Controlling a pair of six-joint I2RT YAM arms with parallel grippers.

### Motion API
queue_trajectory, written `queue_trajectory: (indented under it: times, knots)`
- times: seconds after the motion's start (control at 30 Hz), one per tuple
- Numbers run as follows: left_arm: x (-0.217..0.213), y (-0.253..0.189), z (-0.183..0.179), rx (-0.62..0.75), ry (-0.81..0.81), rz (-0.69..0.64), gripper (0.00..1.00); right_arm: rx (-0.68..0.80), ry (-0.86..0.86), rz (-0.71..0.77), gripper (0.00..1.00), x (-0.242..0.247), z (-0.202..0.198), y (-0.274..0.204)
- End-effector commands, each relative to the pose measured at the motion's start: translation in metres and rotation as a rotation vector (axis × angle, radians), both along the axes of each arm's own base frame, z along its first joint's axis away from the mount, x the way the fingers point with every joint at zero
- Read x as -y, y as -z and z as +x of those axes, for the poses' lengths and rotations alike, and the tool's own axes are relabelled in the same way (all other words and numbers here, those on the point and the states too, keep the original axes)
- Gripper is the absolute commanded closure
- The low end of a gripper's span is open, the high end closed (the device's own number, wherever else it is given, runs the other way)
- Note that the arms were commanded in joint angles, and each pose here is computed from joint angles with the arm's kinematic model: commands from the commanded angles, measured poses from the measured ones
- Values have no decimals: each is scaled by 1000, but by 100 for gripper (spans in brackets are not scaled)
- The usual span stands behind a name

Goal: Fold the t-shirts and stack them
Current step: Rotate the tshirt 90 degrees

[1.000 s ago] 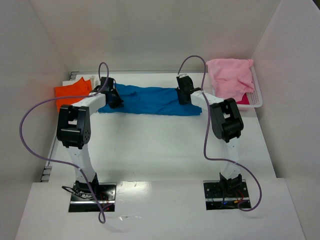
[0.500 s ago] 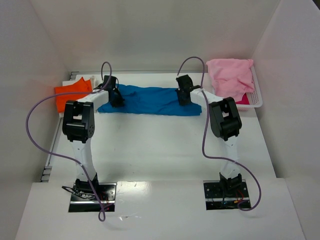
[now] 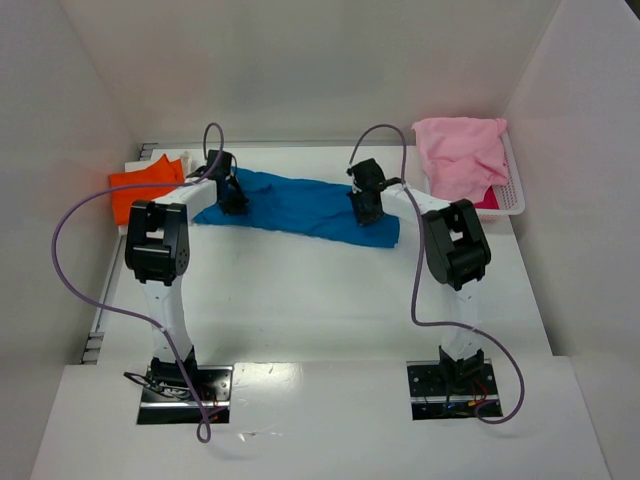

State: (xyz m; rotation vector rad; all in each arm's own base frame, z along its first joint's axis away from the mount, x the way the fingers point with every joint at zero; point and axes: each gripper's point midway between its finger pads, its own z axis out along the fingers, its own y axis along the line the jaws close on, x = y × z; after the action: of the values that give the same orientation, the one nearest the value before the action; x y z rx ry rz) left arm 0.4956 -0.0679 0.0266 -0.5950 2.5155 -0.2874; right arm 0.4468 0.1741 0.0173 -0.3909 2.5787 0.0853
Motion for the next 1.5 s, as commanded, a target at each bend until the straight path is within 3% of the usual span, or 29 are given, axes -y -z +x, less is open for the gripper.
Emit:
queue_trajectory:
  times: [0.0, 0.27, 0.43, 0.63, 0.77, 0.93, 1.07, 1.17, 1.2, 1.3, 1.37, 1.47]
  knots:
    - [-4, 1, -3, -21, 50, 14, 100, -143, -95, -47, 96, -20, -65, 13]
    - [-13, 0, -17, -56, 125, 90, 100, -124, -300, 88, 97, -66, -136, -21]
    - [-14, -1, -1, -37, 178, 123, 98, -117, -449, 202, 97, -97, -165, -47]
    - [0, 7, 25, -45, 276, 149, 94, -212, -573, 255, 97, -118, -202, -37]
    - [8, 2, 32, -20, 273, 174, 92, -111, -530, 198, 97, -115, -187, -43]
    - [8, -12, 33, 14, 245, 164, 91, 51, -416, 160, 83, -92, -154, -80]
    - [5, -46, 35, 101, 230, 97, 85, 219, -320, 201, 65, -66, -130, -134]
    - [1, -74, 39, 152, 212, 85, 66, 287, -251, 197, 39, -43, -118, -156]
    - [-3, -81, 37, 155, 196, 85, 58, 302, -217, 190, 26, -32, -111, -159]
    - [-7, -89, 32, 160, 168, 95, 44, 307, -159, 157, 1, -16, -99, -154]
    - [-12, -88, 28, 150, 134, 84, 34, 274, -155, 137, 0, -15, -99, -139]
    - [-13, -84, 22, 144, 97, 47, 30, 186, -191, 143, 0, -23, -104, -112]
